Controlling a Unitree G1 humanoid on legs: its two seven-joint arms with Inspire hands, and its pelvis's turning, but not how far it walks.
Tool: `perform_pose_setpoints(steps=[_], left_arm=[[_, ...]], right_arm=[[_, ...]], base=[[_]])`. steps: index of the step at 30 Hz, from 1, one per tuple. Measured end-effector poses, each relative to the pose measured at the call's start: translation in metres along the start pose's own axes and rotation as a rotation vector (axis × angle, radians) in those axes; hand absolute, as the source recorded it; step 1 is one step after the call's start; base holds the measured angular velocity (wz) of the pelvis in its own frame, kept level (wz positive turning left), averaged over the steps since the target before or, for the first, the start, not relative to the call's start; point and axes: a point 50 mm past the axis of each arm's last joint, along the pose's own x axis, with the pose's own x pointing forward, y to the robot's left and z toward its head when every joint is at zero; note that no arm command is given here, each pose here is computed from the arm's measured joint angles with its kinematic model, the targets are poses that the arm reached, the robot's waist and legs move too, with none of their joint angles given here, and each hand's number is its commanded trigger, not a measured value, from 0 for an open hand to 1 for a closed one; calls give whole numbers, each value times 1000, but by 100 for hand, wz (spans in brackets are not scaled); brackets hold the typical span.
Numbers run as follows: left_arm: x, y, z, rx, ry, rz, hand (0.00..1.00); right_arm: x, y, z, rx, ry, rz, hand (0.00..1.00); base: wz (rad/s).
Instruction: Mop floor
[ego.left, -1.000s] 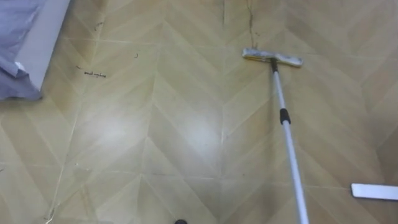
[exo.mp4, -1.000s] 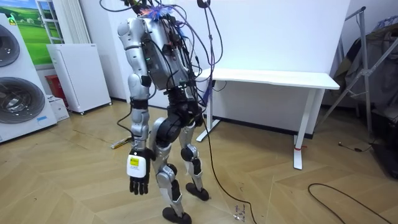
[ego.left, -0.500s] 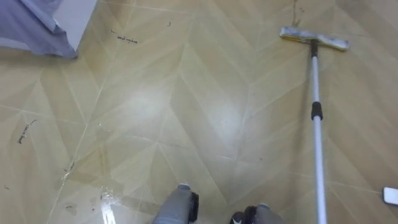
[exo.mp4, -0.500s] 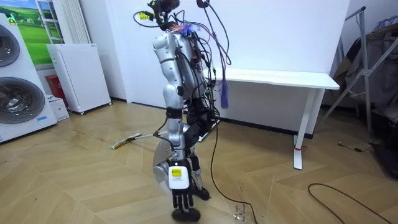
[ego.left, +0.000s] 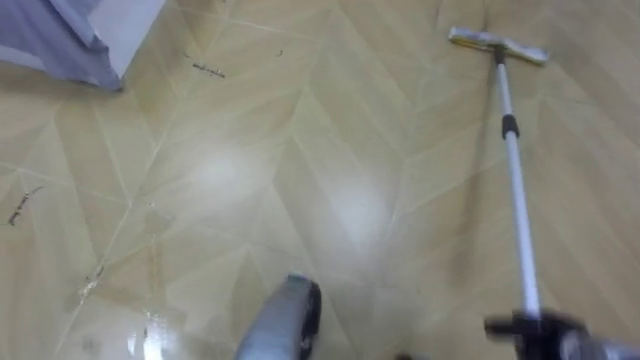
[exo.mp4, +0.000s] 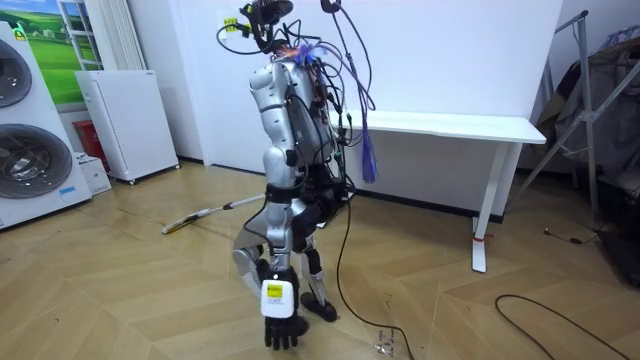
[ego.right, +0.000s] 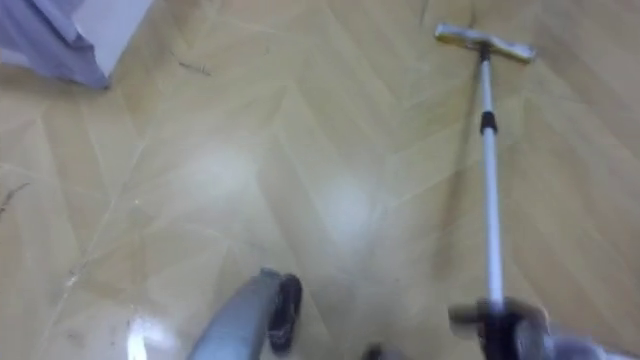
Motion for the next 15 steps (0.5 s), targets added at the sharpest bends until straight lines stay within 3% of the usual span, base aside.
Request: perform_pose_setpoints(steps=[7, 12, 15], left_arm=[[-3, -15, 33, -50, -142, 21, 0], [-2, -18, 14, -41, -92, 22, 0], [-1, -11, -13, -42, 10, 56, 0]], right_arm=[[6, 8, -60, -6, 116, -72, 100], [8, 24, -79, -2, 158, -81, 100], [8, 27, -59, -4, 149, -82, 100]], base=[[11], [-8], [-58]])
